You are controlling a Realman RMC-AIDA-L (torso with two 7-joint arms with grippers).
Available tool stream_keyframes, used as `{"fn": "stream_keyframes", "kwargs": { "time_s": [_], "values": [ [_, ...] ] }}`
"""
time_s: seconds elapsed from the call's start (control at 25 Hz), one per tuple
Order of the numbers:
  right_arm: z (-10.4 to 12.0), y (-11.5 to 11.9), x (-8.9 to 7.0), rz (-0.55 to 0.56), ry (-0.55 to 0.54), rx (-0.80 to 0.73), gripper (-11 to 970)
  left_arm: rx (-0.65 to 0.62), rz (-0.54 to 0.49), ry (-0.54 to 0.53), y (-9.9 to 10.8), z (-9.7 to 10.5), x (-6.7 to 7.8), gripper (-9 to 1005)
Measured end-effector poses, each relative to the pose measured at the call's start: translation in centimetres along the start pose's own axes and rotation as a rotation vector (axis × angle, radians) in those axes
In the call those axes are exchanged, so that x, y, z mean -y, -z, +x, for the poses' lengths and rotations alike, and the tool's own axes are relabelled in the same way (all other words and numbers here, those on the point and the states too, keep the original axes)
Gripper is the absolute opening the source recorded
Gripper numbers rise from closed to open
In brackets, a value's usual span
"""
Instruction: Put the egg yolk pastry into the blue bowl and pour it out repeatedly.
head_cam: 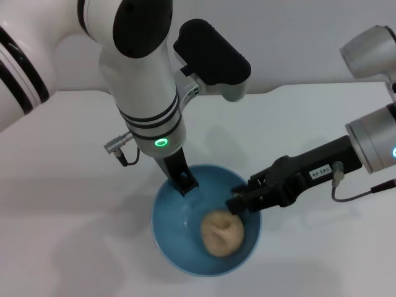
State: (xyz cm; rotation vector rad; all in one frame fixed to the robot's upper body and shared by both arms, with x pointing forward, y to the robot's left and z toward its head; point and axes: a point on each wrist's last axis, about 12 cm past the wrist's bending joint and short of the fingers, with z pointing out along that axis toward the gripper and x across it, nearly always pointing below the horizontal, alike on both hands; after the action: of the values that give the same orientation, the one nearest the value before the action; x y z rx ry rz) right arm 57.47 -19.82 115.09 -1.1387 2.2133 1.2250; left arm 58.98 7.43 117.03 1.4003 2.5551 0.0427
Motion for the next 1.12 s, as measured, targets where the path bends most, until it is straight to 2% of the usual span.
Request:
{"fn": "stream_keyframes", "kwargs": {
  "time_s": [0.12,0.28,0.4,0.52,0.72,0.76,0.8,0.92,0.96,1.0,1.12],
  "values": [
    [-0.2,0.7,0.5,0.030,-0.019,0.071,289,0.003,-0.008,-0.005,0.0,0.0,-0.1,-1],
    [0.1,3.7,1.8,0.098,-0.088,0.345,334,0.026,-0.061,-0.011,-0.4,-0.1,-0.6,-1],
    [1.9,6.7,3.3,0.208,-0.167,0.602,334,0.064,-0.130,-0.020,-1.1,-0.2,-1.0,-1],
    [5.3,8.5,4.8,0.312,-0.298,0.800,334,0.105,-0.172,-0.025,-1.7,-0.5,-1.4,-2],
    [10.2,8.4,5.4,0.376,-0.386,0.928,333,0.137,-0.213,-0.025,-2.3,-0.5,-2.1,-2],
    [12.0,8.1,5.6,0.399,-0.438,0.958,333,0.172,-0.294,-0.033,-2.8,-0.5,-2.8,-2],
    [12.0,8.1,5.6,0.399,-0.438,0.958,333,0.180,-0.312,-0.039,-2.9,-0.5,-2.8,-2],
    [14.5,7.6,5.9,0.438,-0.529,0.987,333,0.200,-0.332,-0.056,-3.2,-0.5,-2.8,-1],
    [16.1,7.5,5.9,0.474,-0.570,1.001,333,0.207,-0.335,-0.065,-3.3,-0.6,-2.7,-1],
    [16.1,7.5,5.9,0.474,-0.570,1.001,333,0.215,-0.338,-0.074,-3.4,-0.6,-2.5,-1],
    [18.0,7.2,5.8,0.510,-0.614,1.015,333,0.237,-0.342,-0.098,-3.6,-0.8,-2.1,-1]
  ]
}}
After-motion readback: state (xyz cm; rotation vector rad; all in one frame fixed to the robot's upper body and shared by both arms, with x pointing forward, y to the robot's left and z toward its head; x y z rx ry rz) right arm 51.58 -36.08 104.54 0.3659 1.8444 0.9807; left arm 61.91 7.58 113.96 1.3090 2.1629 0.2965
